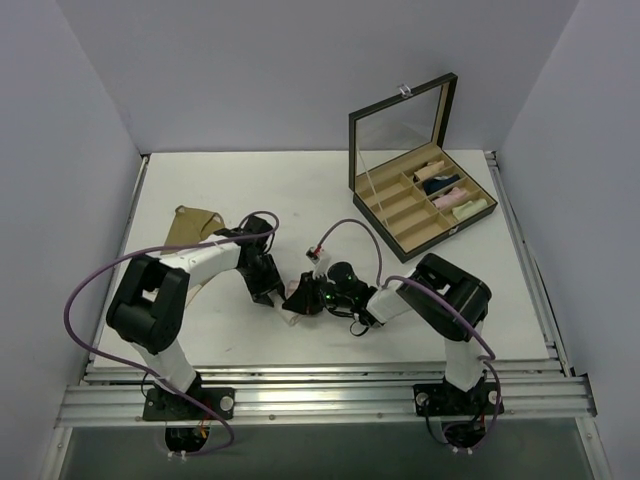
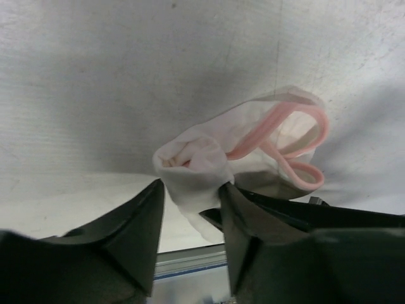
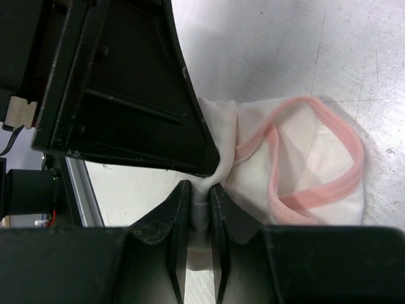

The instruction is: Roll the underwear

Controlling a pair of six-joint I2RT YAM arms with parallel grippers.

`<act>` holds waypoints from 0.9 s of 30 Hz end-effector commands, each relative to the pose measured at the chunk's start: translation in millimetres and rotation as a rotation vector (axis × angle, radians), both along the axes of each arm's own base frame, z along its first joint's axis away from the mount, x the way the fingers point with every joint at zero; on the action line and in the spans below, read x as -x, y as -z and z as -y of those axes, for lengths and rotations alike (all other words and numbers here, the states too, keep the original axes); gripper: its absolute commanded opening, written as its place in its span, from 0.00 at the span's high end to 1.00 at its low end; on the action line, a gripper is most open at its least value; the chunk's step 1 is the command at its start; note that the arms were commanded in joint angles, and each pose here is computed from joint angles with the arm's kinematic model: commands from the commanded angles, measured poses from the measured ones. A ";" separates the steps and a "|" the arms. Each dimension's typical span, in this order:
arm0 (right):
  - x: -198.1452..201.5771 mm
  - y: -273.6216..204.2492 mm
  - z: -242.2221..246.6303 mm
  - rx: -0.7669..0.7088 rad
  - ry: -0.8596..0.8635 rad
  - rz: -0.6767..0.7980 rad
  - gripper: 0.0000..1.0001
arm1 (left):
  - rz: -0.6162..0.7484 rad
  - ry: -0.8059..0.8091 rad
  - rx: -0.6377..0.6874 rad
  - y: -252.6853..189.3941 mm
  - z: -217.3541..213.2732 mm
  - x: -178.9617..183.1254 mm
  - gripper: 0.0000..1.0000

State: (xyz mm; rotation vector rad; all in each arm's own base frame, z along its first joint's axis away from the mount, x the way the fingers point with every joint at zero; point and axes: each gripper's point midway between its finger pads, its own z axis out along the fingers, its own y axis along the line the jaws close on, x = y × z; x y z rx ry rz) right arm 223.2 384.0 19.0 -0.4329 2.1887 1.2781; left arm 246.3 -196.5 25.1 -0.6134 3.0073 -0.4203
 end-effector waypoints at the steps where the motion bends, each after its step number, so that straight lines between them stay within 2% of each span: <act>1: 19.8 73.6 41.8 0.271 0.008 -0.116 0.92 | 0.019 -0.020 -0.076 15.2 -7.7 -13.5 0.55; 2: 17.9 72.6 40.8 0.273 0.012 -0.114 0.91 | 0.011 -0.016 -0.082 17.1 -7.5 -11.2 0.60; 3: 17.7 72.0 42.0 0.284 0.016 -0.118 0.87 | 0.005 -0.014 -0.089 18.8 -8.9 -8.5 0.72; 5: 11.2 73.3 47.0 0.329 0.046 -0.108 0.82 | -0.009 -0.010 -0.105 21.0 -12.8 -3.0 0.80; 7: 5.4 66.0 51.5 0.396 0.058 -0.096 0.70 | -0.025 -0.006 -0.135 22.9 -18.5 1.9 0.87; 8: 3.4 66.9 62.2 0.463 0.091 -0.094 0.63 | -0.049 0.001 -0.155 24.2 -21.8 7.6 0.88; 9: -4.7 44.3 57.5 0.443 0.113 -0.045 0.61 | -0.054 0.005 -0.177 24.9 -24.3 8.9 0.89; 11: 0.2 30.8 61.8 0.494 0.118 0.006 0.57 | -0.086 0.025 -0.208 22.8 -26.7 13.5 0.92; 12: -8.9 8.5 58.4 0.488 0.154 0.076 0.55 | -0.093 0.038 -0.220 22.2 -26.3 14.9 0.92; 14: 4.6 -5.8 50.5 0.526 0.109 0.153 0.53 | -0.122 0.053 -0.237 19.6 -25.1 18.0 0.93; 16: 1.7 -16.8 45.0 0.569 0.129 0.237 0.52 | -0.137 0.069 -0.248 18.1 -23.5 19.5 0.94; 21: 19.2 -12.7 25.6 0.660 0.035 0.355 0.52 | -0.165 0.090 -0.288 12.4 -23.5 18.2 0.94; 27: 9.8 -8.0 13.6 0.767 0.016 0.474 0.50 | -0.173 0.100 -0.299 8.4 -20.4 18.4 0.94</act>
